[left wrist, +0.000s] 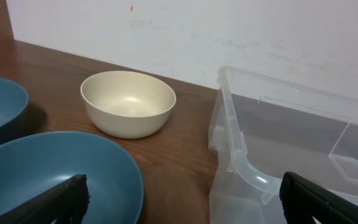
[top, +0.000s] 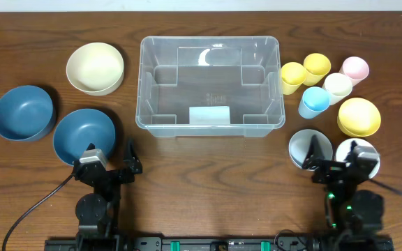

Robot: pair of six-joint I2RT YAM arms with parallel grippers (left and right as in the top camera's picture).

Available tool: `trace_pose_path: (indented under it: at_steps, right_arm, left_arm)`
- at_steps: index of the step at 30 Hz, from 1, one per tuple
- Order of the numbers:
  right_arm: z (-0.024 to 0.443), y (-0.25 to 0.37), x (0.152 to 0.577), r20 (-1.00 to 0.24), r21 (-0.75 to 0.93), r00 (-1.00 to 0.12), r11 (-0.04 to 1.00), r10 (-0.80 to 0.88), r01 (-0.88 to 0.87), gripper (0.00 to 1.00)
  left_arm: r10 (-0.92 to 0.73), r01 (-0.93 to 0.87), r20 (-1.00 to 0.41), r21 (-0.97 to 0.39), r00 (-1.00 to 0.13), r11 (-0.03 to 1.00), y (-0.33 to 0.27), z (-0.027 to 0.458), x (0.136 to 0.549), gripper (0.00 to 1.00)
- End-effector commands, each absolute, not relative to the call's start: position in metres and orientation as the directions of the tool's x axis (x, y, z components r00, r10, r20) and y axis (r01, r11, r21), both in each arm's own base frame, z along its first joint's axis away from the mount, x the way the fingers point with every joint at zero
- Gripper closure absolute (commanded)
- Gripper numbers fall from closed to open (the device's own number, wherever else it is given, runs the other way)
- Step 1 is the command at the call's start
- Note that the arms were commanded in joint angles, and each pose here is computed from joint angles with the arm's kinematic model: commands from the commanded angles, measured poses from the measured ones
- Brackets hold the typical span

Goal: Pack container
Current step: 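Move the right gripper to the yellow bowl and grasp its rim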

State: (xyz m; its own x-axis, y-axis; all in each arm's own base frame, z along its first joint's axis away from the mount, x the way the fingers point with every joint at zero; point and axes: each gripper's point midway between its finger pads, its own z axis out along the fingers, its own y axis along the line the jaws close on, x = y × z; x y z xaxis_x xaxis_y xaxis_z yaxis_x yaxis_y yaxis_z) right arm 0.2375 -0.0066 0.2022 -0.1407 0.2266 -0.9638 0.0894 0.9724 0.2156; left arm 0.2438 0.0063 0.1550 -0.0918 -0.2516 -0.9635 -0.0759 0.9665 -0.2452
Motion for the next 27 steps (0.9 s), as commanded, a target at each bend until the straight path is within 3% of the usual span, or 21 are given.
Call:
trace_pose_path:
  at_steps: [1,13,23,27]
  right_arm:
    - [0.25,-0.016,0.238,-0.971,0.183,-0.127,0.973,0.201,0.14,0.01]
    - [0.302,-0.009,0.28,-0.809,0.132,-0.551,0.977,0.205,0.17,0.01]
    - [0.259,0.009,0.288,-0.659,0.152,-0.731,0.983,0.18,0.105,0.01]
    - [0.245,-0.012,0.28,-0.597,0.167,-0.731,0.942,0.332,0.291,0.01]
  left_arm:
    - [-0.26,-0.094,-0.956,-0.248,-0.135,0.964,0.007,0.137,0.244,0.02]
    - [-0.259,-0.094,-0.956,-0.248,-0.135,0.964,0.007,0.136,0.244,0.02]
    - [-0.259,-0.094,-0.956,-0.248,-0.135,0.964,0.007,0.136,0.244,0.02]
    - [-0.259,-0.094,-0.956,-0.248,-0.135,0.964,0.007,0.136,0.244,0.02]
